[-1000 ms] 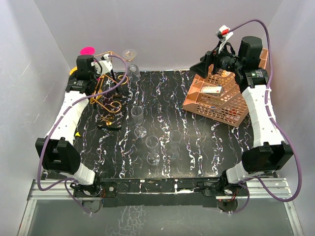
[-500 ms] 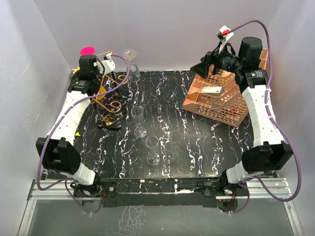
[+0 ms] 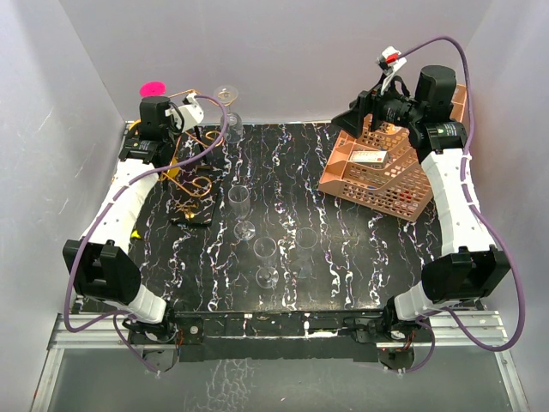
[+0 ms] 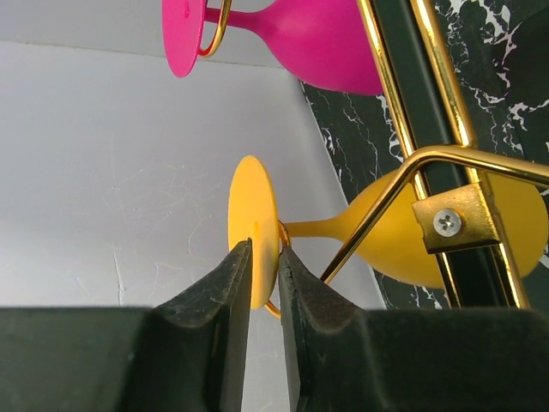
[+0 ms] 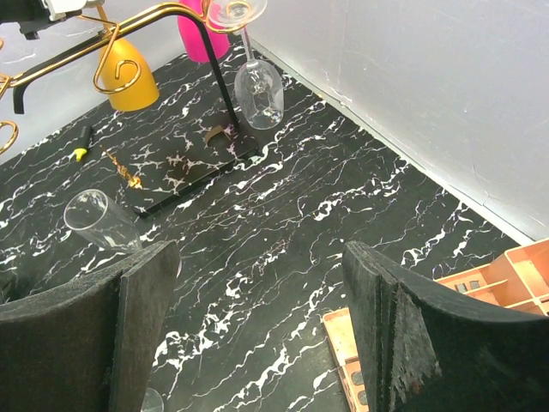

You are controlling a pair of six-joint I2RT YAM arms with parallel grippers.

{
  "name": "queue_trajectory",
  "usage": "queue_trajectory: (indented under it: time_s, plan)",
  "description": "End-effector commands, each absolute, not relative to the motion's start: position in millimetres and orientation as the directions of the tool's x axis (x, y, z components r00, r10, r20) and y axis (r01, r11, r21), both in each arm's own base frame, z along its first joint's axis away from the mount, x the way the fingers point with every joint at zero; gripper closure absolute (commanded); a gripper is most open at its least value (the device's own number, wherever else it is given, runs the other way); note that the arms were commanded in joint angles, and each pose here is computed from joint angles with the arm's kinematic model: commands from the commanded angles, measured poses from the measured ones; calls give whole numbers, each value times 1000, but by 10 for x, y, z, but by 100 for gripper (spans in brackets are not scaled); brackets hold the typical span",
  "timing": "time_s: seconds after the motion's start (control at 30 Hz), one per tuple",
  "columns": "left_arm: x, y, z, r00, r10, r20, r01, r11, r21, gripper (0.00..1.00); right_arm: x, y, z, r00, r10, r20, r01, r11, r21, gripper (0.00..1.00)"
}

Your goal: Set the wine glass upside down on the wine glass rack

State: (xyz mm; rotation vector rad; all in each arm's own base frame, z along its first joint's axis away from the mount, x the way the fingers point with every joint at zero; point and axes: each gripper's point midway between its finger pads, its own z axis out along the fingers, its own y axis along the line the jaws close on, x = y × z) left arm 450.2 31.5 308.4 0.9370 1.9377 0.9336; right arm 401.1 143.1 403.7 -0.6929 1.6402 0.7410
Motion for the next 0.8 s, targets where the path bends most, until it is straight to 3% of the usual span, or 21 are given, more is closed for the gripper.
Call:
queue_trajectory:
  time_s: [0.0, 0.77]
  plan:
    - [4445, 262, 3257, -405, 832, -379, 240, 497, 834, 81, 3976, 1401, 4268, -92, -45, -995, -773, 632, 43, 17]
    - [4368, 30, 3480, -329, 758, -564, 223, 642, 733, 59, 4074, 1251, 4120, -85, -94, -992, -717, 697, -5, 15]
